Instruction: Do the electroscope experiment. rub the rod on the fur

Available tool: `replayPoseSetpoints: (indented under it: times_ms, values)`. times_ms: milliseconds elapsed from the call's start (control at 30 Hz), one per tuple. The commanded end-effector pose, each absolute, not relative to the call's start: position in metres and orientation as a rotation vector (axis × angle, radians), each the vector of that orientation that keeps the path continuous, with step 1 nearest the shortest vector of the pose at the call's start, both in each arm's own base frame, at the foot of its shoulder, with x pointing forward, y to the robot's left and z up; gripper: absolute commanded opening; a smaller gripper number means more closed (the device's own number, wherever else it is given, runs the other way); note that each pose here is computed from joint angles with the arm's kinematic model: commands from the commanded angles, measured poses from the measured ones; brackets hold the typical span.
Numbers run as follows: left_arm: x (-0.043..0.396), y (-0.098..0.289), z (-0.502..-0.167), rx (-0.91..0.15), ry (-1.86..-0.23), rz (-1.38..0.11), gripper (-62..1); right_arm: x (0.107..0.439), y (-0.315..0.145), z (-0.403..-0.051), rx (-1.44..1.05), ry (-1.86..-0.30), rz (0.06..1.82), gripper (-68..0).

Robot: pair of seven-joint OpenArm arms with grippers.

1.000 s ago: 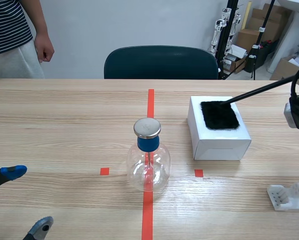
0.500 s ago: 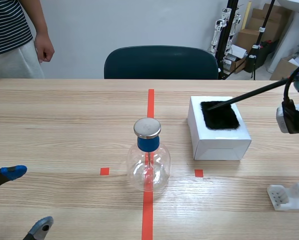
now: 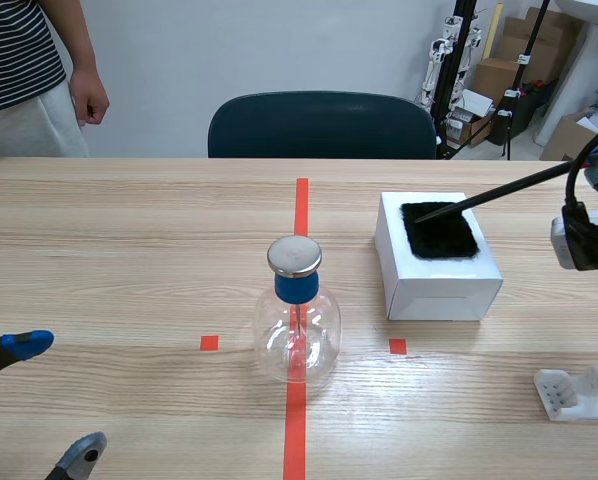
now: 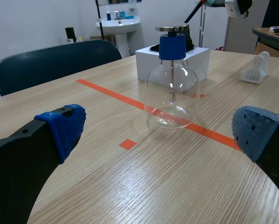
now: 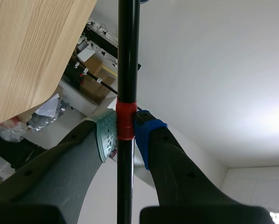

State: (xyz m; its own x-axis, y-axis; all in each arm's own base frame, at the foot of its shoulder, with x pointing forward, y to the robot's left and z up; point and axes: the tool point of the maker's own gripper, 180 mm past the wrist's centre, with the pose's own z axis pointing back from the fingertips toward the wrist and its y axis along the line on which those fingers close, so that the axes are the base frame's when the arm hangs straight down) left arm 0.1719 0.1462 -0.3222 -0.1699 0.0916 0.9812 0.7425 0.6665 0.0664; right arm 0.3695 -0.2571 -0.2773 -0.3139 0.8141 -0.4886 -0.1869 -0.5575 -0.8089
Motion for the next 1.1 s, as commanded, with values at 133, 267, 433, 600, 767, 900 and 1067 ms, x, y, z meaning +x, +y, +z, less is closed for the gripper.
replayPoseSetpoints:
  times_ms: [133, 267, 433, 600, 767, 900, 1067]
  values:
    - [0.175, 0.15, -0.313, -0.685, -1.703, -0.666, 1.4, 0.379, -0.274, -0.258, -1.346, -0.798, 1.882, -67.7]
    - [0.175, 0.15, -0.313, -0.685, -1.703, -0.666, 1.4, 0.378, -0.287, -0.255, -1.36, -0.743, 1.897, -67.7]
    - [0.175, 0.15, -0.313, -0.685, -1.703, -0.666, 1.4, 0.377, -0.282, -0.259, -1.331, -0.76, 1.913, -67.7]
    - [0.175, 0.15, -0.313, -0.685, -1.703, -0.666, 1.4, 0.378, -0.261, -0.261, -1.314, -0.853, 1.899, -67.7]
    - [0.175, 0.15, -0.313, -0.685, -1.703, -0.666, 1.4, 0.379, -0.27, -0.257, -1.359, -0.812, 1.883, -67.7]
    - [0.175, 0.15, -0.313, -0.685, -1.703, -0.666, 1.4, 0.38, -0.288, -0.25, -1.404, -0.744, 1.881, -67.7]
    - [0.175, 0.15, -0.313, -0.685, -1.703, -0.666, 1.4, 0.379, -0.288, -0.251, -1.394, -0.739, 1.898, -67.7]
